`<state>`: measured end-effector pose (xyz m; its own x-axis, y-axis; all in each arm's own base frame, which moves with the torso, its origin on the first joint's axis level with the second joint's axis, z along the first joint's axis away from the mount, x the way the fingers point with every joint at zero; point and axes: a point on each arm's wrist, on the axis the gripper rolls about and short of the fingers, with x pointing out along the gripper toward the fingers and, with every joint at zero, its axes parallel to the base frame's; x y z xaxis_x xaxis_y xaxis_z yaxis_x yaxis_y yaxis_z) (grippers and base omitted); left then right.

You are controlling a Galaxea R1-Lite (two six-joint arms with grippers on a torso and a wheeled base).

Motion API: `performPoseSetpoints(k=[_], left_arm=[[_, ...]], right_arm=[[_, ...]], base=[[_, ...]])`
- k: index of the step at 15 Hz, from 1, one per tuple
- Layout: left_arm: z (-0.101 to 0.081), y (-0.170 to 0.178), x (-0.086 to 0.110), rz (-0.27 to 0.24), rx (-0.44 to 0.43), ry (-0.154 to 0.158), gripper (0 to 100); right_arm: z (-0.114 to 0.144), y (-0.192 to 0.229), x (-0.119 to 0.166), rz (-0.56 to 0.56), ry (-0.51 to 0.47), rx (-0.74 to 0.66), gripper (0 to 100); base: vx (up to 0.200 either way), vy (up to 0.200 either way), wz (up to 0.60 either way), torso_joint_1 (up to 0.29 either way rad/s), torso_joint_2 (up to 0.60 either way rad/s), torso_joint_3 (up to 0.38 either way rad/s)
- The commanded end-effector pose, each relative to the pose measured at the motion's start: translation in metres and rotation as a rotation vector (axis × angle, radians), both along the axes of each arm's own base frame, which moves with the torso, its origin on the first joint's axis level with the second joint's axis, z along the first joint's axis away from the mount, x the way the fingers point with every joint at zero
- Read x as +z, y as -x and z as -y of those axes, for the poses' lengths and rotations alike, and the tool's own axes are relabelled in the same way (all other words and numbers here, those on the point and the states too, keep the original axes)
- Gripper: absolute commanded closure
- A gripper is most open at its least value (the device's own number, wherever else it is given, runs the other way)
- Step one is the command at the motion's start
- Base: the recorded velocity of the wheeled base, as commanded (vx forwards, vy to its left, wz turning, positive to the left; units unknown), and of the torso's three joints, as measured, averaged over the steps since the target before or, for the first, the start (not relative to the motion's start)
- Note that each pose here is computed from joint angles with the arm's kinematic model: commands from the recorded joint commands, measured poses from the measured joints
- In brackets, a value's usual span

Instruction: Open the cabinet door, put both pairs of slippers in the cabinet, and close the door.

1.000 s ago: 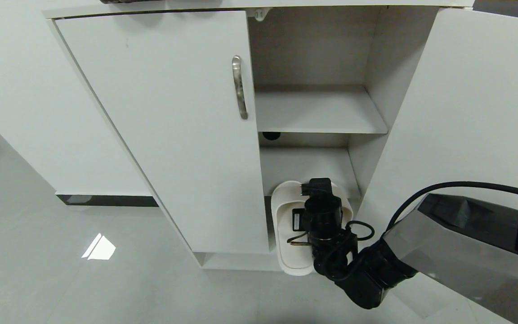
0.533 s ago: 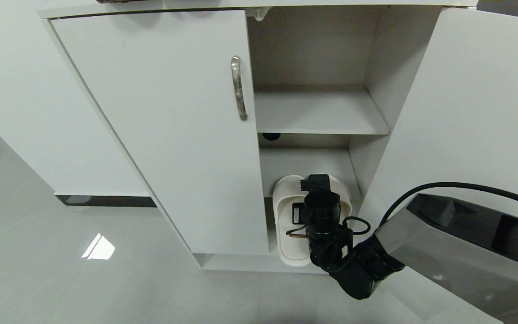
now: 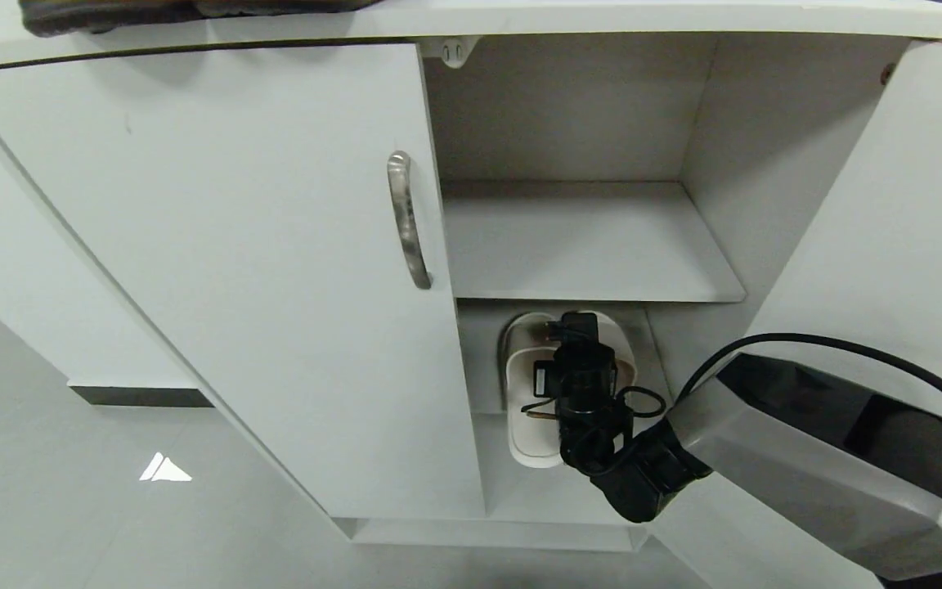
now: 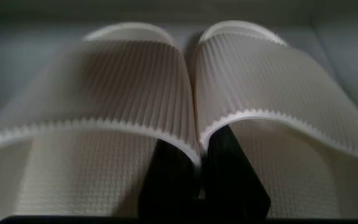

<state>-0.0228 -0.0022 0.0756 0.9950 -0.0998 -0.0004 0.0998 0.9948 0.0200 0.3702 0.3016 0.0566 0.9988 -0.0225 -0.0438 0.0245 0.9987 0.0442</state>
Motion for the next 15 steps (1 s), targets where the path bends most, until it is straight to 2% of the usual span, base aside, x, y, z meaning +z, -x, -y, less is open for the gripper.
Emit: performPoseSetpoints(k=[1, 9, 10, 15], left_arm=[[0.000, 0.000, 0.000, -0.001, 0.000, 0.000, 100], [0.000, 0.000, 0.000, -0.001, 0.000, 0.002, 100], [0.000, 0.000, 0.000, -0.001, 0.000, 0.002, 100], [0.000, 0.000, 0.000, -0.002, 0.002, 0.006, 100]], right_arm=[[-0.002, -0.008, -0.008, 0.004, 0.001, -0.007, 100], [-0.002, -0.030, -0.019, 0.006, 0.022, -0.028, 100], [-0.002, -0.030, -0.020, 0.005, 0.021, -0.028, 0], [0.003, 0.004, 0.005, -0.005, 0.027, 0.009, 0]], base=[[0.200, 0.000, 0.00, 0.002, 0.01, -0.002], [0.000, 0.000, 0.00, 0.000, 0.00, 0.000], [0.000, 0.000, 0.00, 0.000, 0.00, 0.000], [0.000, 0.000, 0.00, 0.000, 0.00, 0.000]])
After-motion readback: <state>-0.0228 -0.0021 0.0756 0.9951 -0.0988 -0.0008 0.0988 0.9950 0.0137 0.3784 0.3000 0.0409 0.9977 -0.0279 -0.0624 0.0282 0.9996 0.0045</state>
